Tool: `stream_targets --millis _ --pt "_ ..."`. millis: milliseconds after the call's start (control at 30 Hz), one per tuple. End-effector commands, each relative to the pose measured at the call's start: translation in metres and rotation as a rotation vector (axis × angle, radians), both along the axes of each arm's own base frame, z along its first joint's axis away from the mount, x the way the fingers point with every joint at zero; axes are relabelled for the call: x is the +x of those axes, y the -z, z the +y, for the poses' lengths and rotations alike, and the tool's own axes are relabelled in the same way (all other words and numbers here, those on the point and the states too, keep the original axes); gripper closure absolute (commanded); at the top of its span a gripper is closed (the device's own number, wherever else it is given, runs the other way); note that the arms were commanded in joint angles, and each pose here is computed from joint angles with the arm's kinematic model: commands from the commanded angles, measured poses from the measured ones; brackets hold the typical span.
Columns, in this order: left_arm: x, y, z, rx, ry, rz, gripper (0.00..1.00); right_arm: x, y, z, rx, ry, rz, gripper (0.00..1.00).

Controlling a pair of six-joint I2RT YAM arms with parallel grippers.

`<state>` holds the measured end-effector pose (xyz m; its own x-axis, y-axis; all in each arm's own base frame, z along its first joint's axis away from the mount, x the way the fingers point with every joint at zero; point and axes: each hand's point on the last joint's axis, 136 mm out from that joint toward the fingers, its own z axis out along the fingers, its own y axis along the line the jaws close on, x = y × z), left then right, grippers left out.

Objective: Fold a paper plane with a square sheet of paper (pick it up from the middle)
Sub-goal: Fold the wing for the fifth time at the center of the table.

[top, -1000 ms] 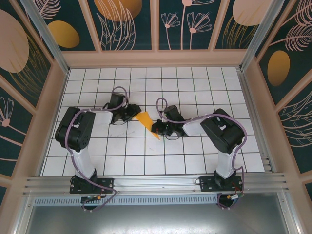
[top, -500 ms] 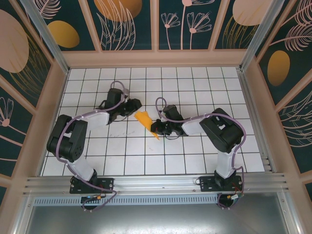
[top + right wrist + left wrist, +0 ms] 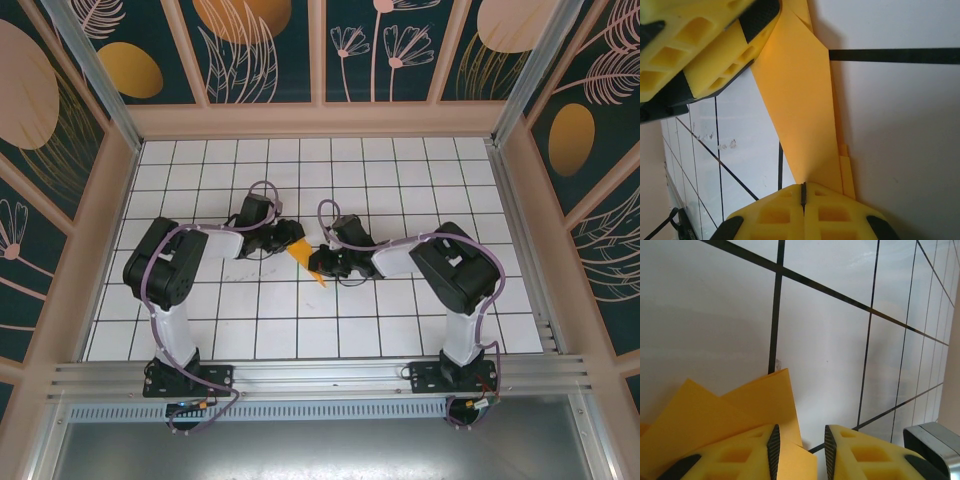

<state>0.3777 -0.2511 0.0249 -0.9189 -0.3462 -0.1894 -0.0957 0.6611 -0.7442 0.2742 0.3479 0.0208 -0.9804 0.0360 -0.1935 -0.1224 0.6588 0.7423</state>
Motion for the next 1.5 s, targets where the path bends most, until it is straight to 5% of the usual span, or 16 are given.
stream_targets --millis 0,167,433,1133,1467 --pt "-0.002 0.036 0.026 0.155 -0.049 0.039 0.68 -0.015 -0.005 -0.001 -0.056 -0.031 0.036 1.00" --pt "-0.006 0.035 0.021 0.123 -0.025 0.044 0.69 0.001 -0.036 0.023 -0.024 -0.068 -0.039 1.00" --pt "-0.008 0.034 0.018 0.094 -0.023 0.049 0.70 0.008 0.003 0.028 -0.086 -0.073 0.024 1.00" --pt "-0.007 0.050 0.030 0.125 -0.047 0.078 0.74 -0.083 0.032 -0.063 -0.134 0.016 0.164 0.97" --pt "-0.009 0.047 0.025 0.093 -0.029 0.079 0.72 -0.038 -0.045 -0.027 -0.009 0.011 -0.043 0.97"
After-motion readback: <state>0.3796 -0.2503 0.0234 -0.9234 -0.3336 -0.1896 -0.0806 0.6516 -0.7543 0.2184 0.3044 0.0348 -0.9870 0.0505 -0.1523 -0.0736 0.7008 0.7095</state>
